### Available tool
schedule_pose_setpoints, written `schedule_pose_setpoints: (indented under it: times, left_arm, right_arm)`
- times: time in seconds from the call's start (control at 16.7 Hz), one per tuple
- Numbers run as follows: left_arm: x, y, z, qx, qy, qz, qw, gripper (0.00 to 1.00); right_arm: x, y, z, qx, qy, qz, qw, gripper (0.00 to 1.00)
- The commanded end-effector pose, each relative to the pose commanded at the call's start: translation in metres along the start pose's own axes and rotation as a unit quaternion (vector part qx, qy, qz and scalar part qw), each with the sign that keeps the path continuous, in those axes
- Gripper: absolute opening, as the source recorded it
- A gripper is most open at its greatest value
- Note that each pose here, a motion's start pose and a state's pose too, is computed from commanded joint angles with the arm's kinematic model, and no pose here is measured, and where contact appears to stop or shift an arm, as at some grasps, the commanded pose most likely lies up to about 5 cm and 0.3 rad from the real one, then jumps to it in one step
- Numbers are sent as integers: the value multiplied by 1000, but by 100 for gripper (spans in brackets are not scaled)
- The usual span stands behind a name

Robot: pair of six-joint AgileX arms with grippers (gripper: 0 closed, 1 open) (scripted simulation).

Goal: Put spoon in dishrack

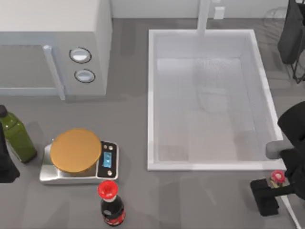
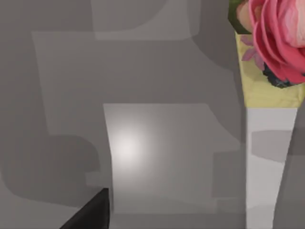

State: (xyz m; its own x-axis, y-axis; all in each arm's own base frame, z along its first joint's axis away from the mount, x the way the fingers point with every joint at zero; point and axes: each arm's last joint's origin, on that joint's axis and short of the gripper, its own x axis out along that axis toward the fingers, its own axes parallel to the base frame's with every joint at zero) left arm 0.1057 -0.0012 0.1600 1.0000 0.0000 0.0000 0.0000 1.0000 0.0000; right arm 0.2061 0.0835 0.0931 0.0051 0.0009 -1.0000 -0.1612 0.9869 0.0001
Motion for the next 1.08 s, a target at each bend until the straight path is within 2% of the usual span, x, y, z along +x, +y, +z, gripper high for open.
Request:
schedule_pose_setpoints:
  times: [0.18, 0.24, 0.66, 0.72, 0.9, 1.08]
  left_arm:
    - [0, 0, 0, 0, 0, 0, 1000, 100]
    - [0, 0, 0, 0, 0, 0, 1000, 100]
    - [0, 0, 0, 0, 0, 0, 1000, 100]
    - [0, 0, 0, 0, 0, 0, 1000, 100]
    - [0, 0, 0, 0, 0, 0, 1000, 100]
    - [0, 0, 0, 0, 0, 0, 1000, 100]
  right_arm:
    - [0, 0, 0, 0, 0, 0, 1000, 2]
    - [0, 0, 0, 0, 0, 0, 1000, 0]
    - [0, 0, 0, 0, 0, 0, 1000, 0]
    - [-22, 0, 2, 1, -18, 0, 1000, 0]
    - [-30, 2, 7, 1, -19, 0, 1000, 0]
    - [-59, 6, 21, 1, -21, 0, 1000, 0]
